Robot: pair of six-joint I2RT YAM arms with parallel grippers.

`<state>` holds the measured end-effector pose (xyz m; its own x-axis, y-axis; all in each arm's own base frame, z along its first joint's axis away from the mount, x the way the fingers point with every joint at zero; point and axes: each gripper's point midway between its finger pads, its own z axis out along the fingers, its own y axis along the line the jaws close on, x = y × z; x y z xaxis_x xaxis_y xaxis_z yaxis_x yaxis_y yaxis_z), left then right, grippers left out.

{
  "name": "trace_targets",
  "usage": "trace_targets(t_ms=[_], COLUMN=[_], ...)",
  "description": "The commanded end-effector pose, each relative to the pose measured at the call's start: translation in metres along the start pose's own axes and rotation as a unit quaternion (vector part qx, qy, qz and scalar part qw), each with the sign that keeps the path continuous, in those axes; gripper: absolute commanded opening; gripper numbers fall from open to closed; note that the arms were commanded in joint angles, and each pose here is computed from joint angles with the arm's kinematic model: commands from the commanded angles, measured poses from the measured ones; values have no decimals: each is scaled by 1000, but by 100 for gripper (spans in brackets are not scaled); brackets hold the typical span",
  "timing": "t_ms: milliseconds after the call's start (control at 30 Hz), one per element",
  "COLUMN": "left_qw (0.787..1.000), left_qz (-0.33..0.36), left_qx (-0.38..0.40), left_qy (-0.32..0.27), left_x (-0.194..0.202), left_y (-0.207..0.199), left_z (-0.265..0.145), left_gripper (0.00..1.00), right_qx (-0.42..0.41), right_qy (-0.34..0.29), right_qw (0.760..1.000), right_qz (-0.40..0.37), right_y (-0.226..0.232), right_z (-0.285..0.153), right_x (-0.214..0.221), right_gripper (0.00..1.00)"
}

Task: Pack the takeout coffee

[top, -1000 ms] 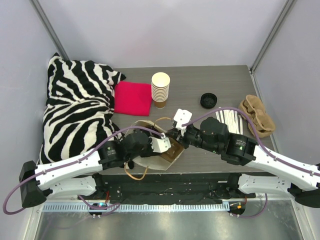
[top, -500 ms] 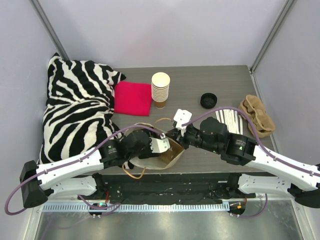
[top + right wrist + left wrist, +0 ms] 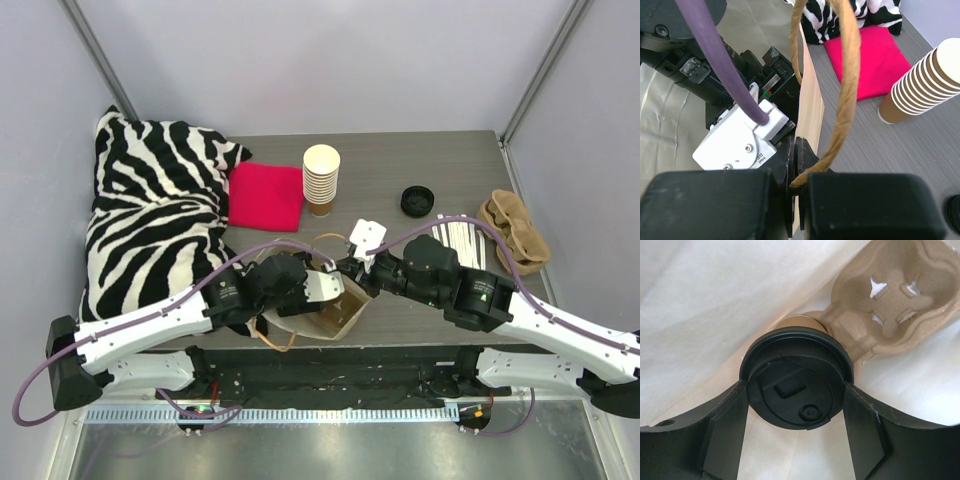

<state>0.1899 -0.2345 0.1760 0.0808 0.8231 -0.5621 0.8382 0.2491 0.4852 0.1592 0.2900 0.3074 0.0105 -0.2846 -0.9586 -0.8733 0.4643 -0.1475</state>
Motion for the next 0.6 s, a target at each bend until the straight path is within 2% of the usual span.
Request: trace_targets(t_ms=[0, 267, 567], left_qw=[1000, 999, 994], left_qz=[-11, -5, -14], left_qx=[-9, 14, 68], left_qy=[6, 32, 89], left_x=[-1, 12, 33], left_y=[7, -5, -21], left_z=[-5, -1, 20], left_gripper=[0, 0, 0], right_qx=[-2, 0, 9], right_qy=[-51, -57, -57], right_qw=[999, 998, 998], right_qz=[-5, -17, -19], right_y=[-1, -2, -5], right_z=[-5, -2, 0], right_x=[-27, -27, -26], right_gripper=[1, 1, 1])
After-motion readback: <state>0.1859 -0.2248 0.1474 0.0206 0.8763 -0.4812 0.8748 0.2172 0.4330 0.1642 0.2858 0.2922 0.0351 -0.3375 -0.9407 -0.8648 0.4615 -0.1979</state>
